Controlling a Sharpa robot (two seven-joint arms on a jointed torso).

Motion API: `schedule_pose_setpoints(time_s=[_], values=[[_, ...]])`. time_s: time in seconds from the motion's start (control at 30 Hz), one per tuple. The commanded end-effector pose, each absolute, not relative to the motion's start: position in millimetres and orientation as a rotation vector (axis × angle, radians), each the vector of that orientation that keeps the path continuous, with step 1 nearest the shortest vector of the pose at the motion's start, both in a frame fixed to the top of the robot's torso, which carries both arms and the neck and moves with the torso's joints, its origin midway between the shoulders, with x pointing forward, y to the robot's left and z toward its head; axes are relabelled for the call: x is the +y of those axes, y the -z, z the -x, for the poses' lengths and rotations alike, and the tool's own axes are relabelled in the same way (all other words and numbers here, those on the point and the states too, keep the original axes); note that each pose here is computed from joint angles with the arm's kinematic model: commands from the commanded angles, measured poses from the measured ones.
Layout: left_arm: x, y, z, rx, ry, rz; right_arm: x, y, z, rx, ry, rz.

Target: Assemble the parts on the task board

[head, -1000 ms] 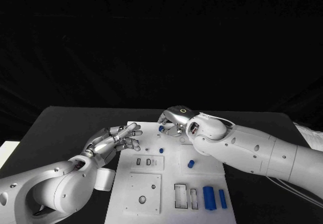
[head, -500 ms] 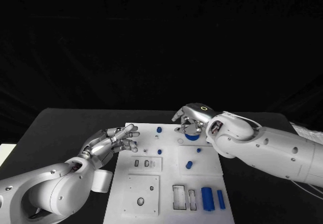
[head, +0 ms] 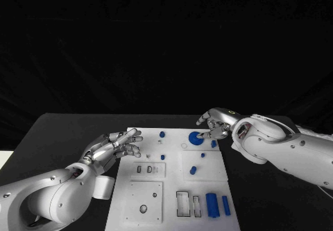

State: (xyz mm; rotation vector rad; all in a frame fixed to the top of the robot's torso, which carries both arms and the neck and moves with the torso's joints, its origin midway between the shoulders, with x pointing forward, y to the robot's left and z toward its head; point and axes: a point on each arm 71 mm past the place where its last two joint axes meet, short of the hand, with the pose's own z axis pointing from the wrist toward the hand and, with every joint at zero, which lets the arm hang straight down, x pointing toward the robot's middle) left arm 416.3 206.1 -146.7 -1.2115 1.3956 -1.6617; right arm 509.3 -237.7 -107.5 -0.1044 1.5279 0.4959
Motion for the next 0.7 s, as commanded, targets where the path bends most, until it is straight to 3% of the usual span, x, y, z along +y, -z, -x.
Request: schedule_pose_setpoints(time_s=[0.03, 0.7], values=[[204.1, 145.3, -415.7, 1.399, 1.691, 1.204, -241, 113, -511, 1.594, -0.456, 0.098], [203.9, 145.9, -416.4, 1.402, 1.69, 1.206, -228, 125, -515, 1.621, -0.399, 0.188]])
